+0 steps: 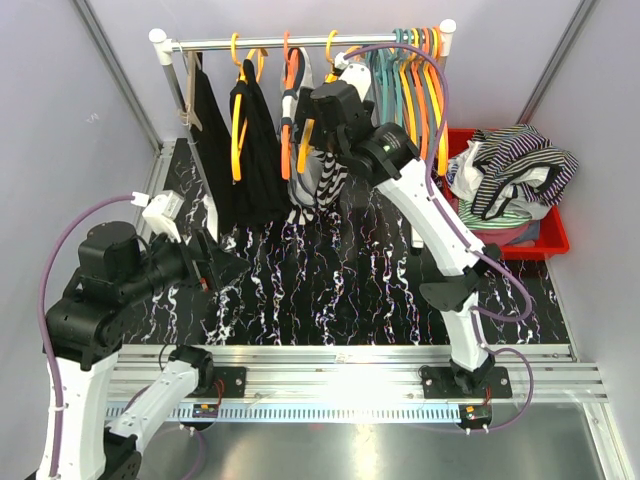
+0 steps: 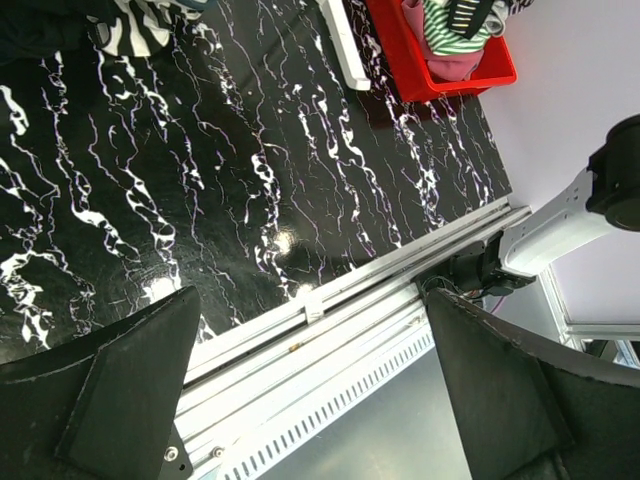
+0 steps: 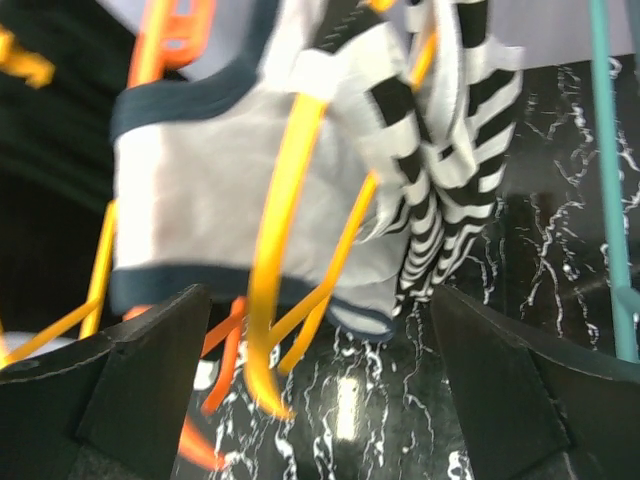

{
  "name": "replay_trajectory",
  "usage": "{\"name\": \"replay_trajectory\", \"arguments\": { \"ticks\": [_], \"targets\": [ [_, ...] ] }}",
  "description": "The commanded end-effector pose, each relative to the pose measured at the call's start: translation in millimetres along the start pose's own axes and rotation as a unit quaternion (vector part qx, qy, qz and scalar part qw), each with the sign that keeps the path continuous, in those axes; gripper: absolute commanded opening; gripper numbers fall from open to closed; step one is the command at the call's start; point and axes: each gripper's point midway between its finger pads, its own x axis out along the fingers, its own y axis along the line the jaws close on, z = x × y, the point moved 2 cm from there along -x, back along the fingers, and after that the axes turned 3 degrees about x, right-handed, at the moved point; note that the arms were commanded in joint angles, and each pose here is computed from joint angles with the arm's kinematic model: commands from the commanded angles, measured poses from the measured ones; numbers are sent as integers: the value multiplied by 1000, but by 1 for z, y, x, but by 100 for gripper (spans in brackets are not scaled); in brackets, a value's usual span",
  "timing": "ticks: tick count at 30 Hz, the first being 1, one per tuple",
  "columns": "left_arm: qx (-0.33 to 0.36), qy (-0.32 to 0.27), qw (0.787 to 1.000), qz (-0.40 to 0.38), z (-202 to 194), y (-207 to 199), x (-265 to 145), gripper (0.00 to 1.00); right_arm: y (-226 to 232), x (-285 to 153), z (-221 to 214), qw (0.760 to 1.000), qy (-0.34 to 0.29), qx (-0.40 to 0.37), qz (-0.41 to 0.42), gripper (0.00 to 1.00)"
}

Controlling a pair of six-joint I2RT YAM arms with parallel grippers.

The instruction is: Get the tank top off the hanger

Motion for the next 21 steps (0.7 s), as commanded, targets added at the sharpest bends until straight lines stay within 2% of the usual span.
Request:
{"name": "replay_trajectory", "arguments": {
  "ticks": [1,3,4,8,11,15,21],
  "targets": [
    [14,-8,1000,7,0,2,-2,99,-6,9,26,997,-58,44,-23,97],
    [15,-8,1000,9,-1,3,-3,99,-6,14,32,996,-69,46,-22,93],
    [16,-6,1000,9,-2,3,-3,99,-6,15,32,997,-67,45,-20,84],
    [14,-4,1000,12,-4,4,-3,99,-22,18,22,998,-28,45,-28,66],
    [13,-5,1000,19,-7,8,-2,99,-36,19,-1,998,23,34,-40,61],
    [14,-9,1000,24,-8,11,-2,99,-57,16,-26,995,72,11,-70,63],
    [15,-10,1000,23,-10,12,-1,99,-73,-7,-16,995,58,-23,-72,56]
  ]
}}
